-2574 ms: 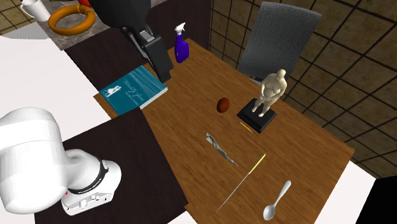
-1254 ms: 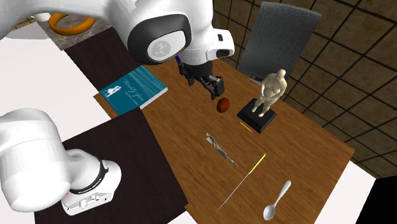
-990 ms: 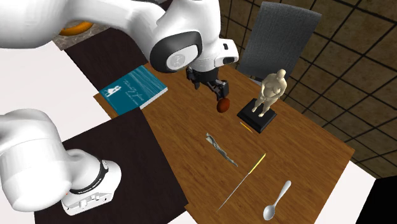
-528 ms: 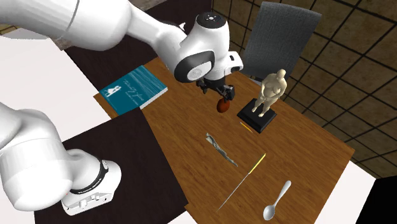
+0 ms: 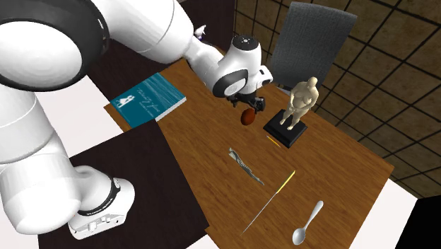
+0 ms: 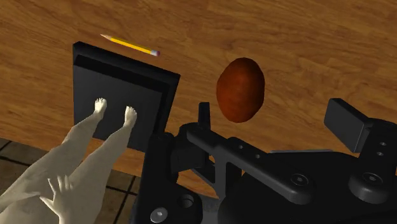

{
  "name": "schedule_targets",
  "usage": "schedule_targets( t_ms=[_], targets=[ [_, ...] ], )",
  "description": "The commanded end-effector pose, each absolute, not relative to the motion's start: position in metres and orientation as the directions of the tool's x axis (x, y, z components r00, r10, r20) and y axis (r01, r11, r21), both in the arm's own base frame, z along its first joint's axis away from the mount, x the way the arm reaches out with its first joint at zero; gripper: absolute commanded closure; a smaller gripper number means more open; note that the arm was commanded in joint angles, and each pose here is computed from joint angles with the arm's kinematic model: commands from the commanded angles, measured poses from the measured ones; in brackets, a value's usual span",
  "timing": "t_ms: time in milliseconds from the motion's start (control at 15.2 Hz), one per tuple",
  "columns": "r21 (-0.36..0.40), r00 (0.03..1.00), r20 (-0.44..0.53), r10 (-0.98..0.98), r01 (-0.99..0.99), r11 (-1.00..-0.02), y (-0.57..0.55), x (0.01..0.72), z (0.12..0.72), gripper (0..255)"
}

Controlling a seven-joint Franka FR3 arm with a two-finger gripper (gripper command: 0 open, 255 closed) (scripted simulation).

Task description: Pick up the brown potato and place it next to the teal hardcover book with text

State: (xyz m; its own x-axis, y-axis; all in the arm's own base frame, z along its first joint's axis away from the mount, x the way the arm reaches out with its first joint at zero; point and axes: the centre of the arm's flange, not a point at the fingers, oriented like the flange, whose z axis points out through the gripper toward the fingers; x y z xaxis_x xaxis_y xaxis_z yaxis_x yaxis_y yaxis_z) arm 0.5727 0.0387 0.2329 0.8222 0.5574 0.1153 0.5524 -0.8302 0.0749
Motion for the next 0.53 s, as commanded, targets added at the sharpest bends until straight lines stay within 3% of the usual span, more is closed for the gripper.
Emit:
schedule_targets(
  t_ms=[0, 462],
  targets=[
    [0.078, 0.807, 0.114, 0.580, 0.575, -0.815, 0.044, 0.583, 0.210, 0],
    [0.085, 0.757, 0.110, 0.644, 0.638, -0.765, 0.066, 0.623, 0.143, 0]
  ],
)
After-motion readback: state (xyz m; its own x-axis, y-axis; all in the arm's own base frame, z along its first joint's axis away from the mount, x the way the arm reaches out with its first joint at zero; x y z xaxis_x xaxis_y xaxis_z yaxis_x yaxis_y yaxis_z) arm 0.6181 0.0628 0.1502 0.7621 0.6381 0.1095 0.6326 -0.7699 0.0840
